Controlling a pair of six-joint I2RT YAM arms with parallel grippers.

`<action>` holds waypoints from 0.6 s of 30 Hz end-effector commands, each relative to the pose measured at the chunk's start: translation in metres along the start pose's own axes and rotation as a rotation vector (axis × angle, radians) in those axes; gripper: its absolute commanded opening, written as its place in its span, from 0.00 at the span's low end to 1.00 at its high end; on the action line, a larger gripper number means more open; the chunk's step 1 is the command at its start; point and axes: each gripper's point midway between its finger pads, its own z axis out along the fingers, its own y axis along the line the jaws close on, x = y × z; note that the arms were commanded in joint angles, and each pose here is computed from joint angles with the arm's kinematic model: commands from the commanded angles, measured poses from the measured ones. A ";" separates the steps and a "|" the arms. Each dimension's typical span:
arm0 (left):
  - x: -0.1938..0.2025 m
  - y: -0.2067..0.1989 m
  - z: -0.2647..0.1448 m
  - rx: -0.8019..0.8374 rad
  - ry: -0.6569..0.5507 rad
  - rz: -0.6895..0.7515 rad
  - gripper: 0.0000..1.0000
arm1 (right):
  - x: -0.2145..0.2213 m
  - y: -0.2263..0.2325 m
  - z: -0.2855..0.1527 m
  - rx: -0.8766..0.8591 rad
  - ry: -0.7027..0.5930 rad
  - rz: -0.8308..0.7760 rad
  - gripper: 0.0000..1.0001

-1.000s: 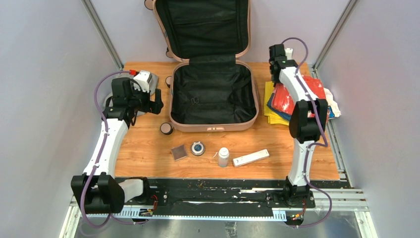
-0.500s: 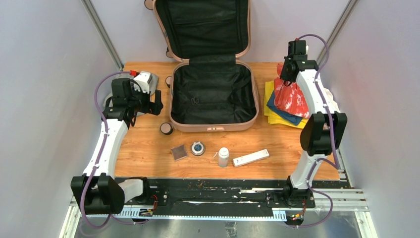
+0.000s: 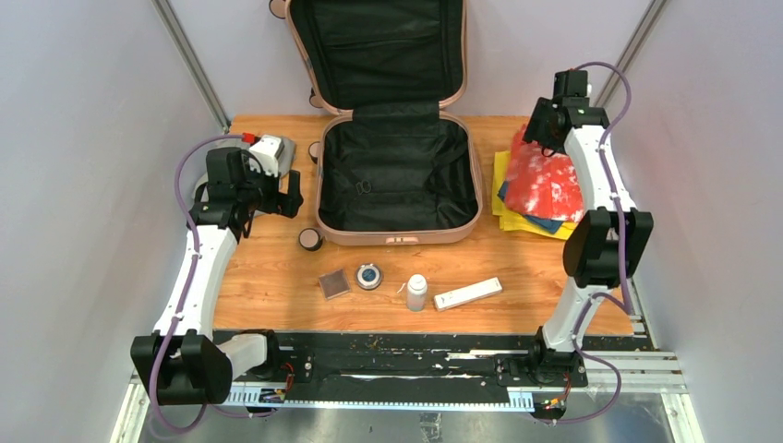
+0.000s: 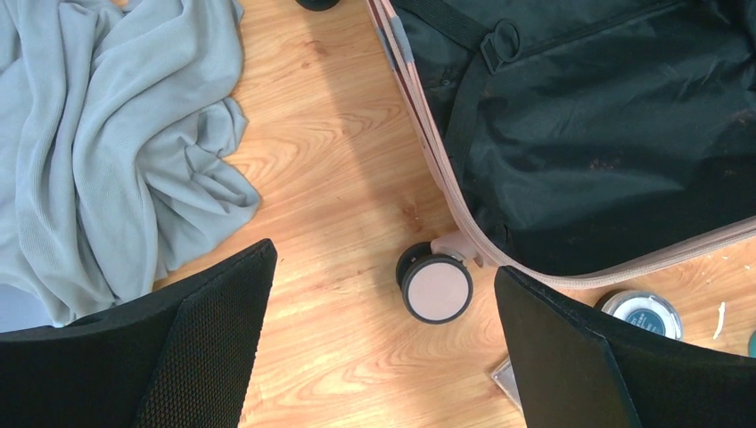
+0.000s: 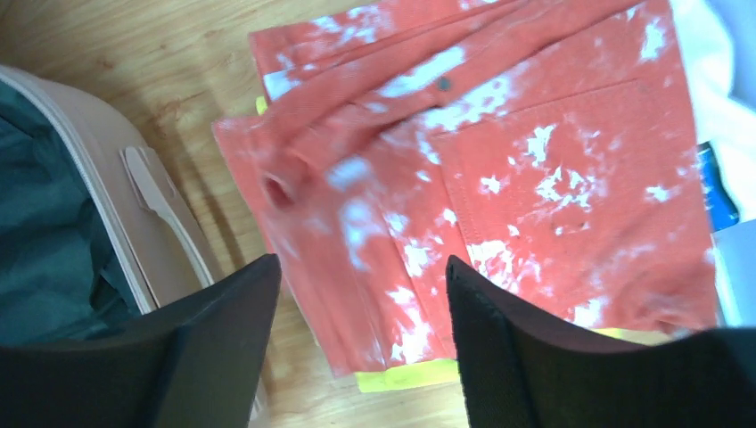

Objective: Pack the luggage
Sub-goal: Pick up the clothes at the center of the board.

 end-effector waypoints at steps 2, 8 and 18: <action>0.006 -0.003 -0.004 0.010 0.018 0.037 1.00 | 0.018 -0.008 0.019 0.030 0.114 0.007 0.86; 0.008 -0.004 -0.004 0.021 0.027 0.060 1.00 | 0.006 -0.068 0.009 0.053 0.100 0.294 1.00; 0.002 -0.010 -0.006 0.061 0.028 0.062 1.00 | 0.042 -0.158 0.026 0.193 0.116 0.461 1.00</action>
